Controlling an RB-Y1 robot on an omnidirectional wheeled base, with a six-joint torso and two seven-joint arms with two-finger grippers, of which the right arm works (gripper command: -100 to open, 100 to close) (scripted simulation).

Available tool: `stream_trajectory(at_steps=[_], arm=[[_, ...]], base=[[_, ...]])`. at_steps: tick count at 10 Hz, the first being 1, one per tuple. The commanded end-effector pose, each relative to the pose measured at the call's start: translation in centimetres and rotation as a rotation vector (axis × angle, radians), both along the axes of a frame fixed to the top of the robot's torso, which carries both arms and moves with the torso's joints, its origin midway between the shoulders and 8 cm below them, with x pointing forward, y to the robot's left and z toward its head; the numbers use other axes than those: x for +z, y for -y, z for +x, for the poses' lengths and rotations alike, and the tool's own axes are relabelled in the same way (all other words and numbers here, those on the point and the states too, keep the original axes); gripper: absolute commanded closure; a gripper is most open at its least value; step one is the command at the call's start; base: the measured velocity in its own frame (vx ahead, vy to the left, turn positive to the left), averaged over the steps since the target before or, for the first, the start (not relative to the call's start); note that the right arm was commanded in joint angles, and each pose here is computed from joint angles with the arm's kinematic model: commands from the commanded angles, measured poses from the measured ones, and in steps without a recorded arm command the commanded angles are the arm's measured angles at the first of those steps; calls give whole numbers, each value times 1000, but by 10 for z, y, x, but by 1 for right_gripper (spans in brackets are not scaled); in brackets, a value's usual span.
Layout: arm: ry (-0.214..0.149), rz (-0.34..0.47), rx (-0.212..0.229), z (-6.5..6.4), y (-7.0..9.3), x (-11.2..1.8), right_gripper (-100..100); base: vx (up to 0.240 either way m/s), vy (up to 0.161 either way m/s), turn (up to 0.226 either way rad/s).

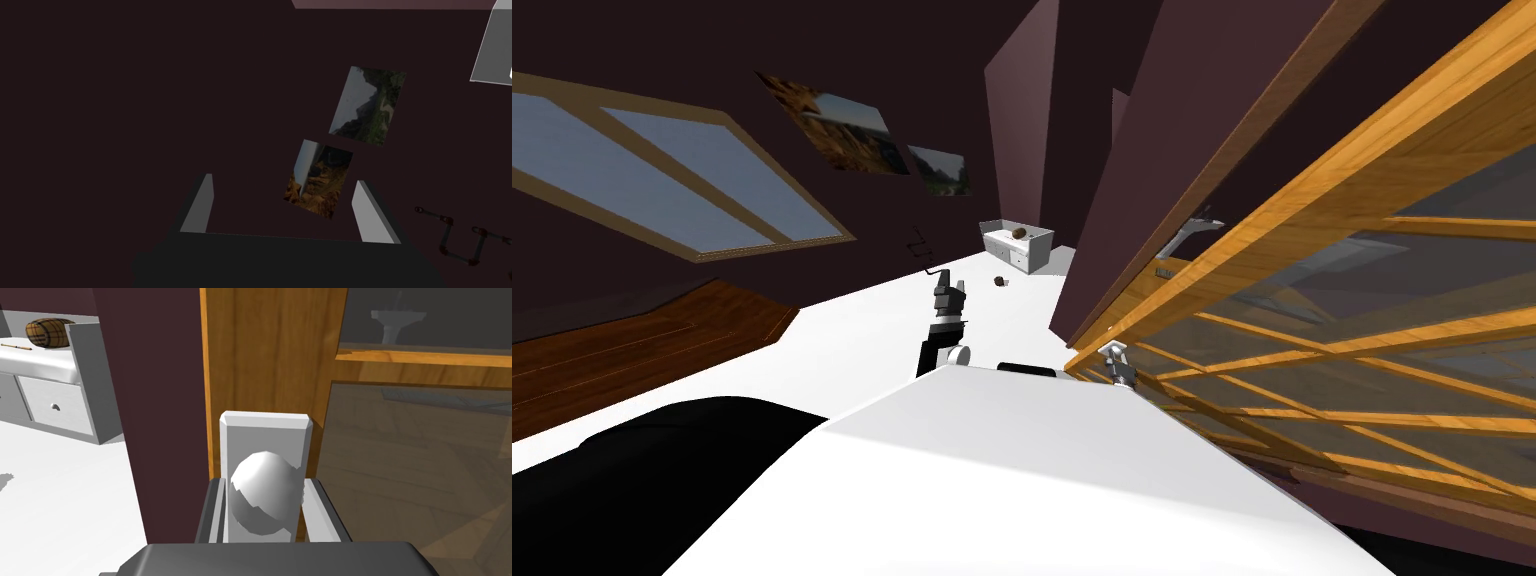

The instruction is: Pull the door open

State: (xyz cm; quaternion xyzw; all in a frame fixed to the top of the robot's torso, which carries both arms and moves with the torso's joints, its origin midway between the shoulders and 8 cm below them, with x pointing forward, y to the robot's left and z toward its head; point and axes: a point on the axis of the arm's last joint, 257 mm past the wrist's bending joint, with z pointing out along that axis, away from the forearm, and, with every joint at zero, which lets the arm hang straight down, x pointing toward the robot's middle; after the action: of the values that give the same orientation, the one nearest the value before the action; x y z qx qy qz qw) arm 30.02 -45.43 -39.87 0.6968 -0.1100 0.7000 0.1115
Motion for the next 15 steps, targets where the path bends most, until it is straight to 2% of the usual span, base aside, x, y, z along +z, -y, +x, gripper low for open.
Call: stream_trajectory(at_steps=[1,2,3,4,8,9,10,15], arm=[[-4,2,28,-3,-6,-1,100],[-1,0,17,-2,-4,1,100],[-6,0,56,-6,-15,-1,100],[-6,0,65,-7,-17,-1,100],[-4,2,167,-17,-46,-1,100],[0,1,155,-12,-43,0,100],[-4,3,176,-18,-46,-2,100],[-4,2,231,-34,-47,-1,100]], base=[[-236,44,34],[-105,28,1],[-173,-32,58],[-235,-25,67],[-247,-65,71],[-120,5,18],[-167,12,144],[-235,-29,141]])
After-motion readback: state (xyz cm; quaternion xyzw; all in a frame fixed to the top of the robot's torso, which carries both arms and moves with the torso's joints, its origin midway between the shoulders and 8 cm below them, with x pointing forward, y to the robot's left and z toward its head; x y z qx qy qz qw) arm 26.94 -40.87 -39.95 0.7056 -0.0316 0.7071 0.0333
